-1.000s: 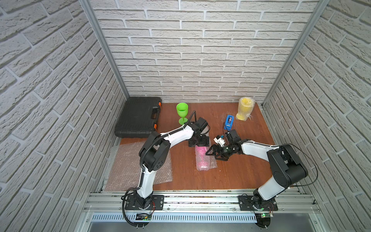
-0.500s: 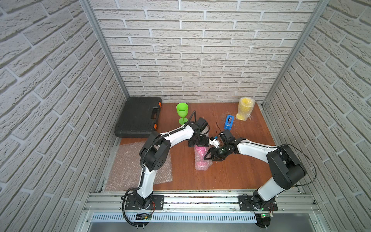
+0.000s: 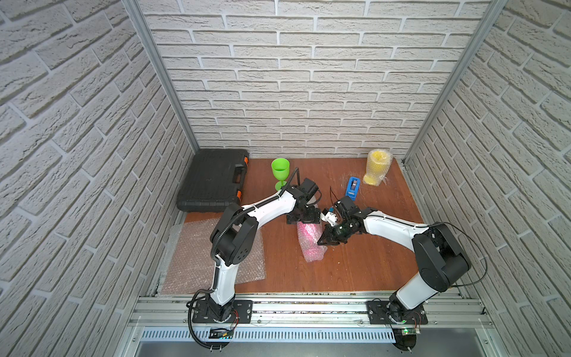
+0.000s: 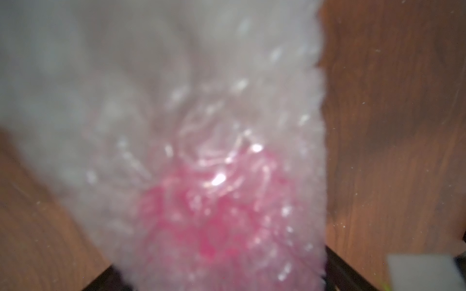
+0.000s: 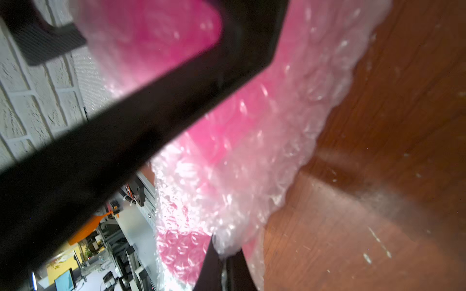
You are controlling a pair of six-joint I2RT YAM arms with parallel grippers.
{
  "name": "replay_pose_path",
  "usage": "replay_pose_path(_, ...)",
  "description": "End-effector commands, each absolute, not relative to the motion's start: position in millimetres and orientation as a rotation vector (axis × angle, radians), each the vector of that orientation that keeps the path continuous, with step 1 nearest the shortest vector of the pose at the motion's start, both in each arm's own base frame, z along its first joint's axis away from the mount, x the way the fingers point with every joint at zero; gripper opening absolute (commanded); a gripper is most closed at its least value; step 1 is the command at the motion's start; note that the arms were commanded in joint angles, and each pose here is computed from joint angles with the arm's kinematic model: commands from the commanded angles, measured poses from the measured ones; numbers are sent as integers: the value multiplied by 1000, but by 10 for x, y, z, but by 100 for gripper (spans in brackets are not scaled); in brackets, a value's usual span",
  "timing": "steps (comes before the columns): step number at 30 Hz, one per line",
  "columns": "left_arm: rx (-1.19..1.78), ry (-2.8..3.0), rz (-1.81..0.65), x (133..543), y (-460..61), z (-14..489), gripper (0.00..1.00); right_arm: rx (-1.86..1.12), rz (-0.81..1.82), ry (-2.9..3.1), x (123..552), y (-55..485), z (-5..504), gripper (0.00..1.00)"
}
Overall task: Wrap wine glasses in bubble wrap
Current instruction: Adjust the bubble wrap at the center of the board.
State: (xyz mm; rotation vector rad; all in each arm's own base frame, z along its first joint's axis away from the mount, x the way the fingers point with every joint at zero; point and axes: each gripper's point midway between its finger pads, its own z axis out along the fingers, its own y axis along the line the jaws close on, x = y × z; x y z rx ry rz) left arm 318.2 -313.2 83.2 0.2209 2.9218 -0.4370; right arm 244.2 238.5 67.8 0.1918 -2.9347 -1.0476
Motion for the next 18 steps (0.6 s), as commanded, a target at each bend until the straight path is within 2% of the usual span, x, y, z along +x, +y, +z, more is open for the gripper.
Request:
replay_pose_path(1,258,2848,-397,3216,-2958,1218,98,368,-943,-2980,2356,2317,846,3)
replay_pose_path(7,252,2739,-338,3287,-2601,1649,98,575,-767,-3110,2411,2117,1056,3)
replay_pose_path(12,203,2619,-333,3349,-2227,2030,98,874,-559,-3221,2486,1933,1327,3)
replay_pose_path(18,171,2440,-391,3352,-1816,2395,98,1350,-190,-3197,2588,1693,1568,3)
